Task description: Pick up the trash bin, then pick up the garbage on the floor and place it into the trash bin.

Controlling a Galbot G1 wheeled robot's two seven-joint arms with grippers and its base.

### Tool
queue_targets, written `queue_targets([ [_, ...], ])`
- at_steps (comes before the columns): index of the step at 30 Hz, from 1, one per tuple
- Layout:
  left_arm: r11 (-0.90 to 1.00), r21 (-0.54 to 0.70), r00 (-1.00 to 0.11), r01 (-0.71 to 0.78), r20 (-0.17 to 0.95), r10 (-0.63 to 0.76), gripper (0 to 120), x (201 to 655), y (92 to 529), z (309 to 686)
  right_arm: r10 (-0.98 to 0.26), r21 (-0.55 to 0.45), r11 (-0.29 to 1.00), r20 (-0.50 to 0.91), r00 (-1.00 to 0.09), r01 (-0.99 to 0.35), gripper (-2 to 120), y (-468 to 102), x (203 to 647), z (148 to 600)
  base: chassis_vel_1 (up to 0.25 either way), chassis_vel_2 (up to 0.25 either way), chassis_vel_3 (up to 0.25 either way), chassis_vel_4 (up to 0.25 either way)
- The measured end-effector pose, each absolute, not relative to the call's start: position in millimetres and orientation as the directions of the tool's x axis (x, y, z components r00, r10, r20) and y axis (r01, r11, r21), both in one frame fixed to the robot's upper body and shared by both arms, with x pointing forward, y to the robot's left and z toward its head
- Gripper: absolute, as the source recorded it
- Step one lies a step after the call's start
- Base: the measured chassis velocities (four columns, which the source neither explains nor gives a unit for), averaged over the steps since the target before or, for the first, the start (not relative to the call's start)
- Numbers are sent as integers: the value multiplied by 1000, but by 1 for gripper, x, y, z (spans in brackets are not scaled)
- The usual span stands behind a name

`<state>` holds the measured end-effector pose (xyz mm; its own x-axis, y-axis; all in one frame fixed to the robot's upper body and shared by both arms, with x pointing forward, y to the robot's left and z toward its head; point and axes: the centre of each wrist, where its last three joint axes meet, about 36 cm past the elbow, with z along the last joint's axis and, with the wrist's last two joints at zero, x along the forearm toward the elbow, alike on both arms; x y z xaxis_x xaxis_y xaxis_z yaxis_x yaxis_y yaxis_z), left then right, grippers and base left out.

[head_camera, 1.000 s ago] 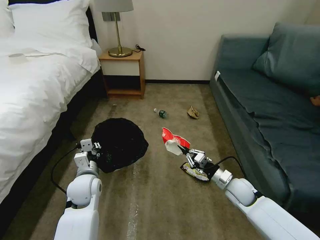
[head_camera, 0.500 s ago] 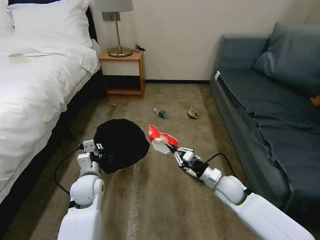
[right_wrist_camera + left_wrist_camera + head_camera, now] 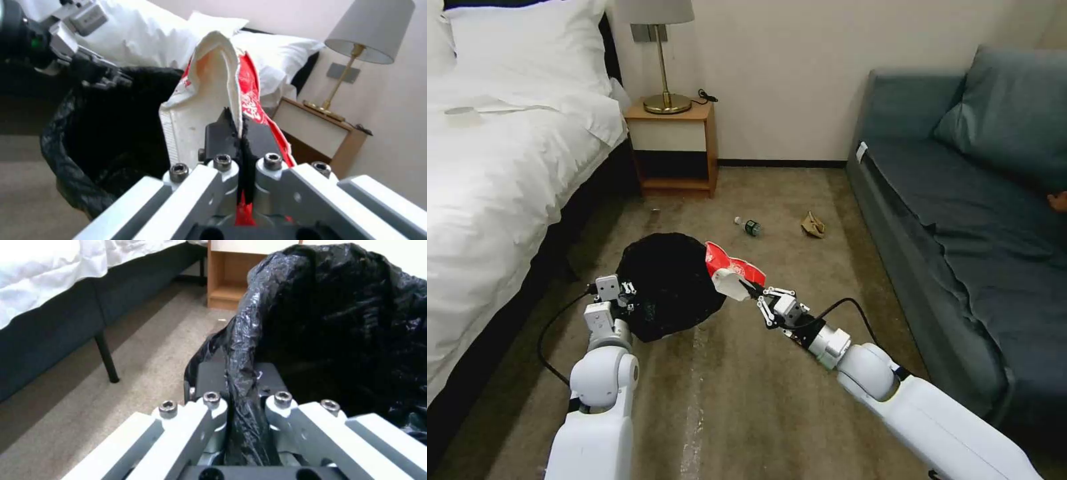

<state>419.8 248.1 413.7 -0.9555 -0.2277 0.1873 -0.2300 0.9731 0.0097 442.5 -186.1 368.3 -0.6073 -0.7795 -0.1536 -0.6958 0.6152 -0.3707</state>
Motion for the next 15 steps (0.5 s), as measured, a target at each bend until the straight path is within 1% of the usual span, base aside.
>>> queue_targets([
  [9, 973, 4, -956, -229, 189, -226, 5, 422, 246, 413, -796, -377, 597, -173, -580, -708, 0, -158, 460, 375, 0, 0, 0, 0],
  [15, 973, -4, -956, -230, 189, -225, 5, 422, 245, 413, -810, -366, 580, -163, -563, -728, 0, -138, 465, 367, 0, 0, 0, 0],
])
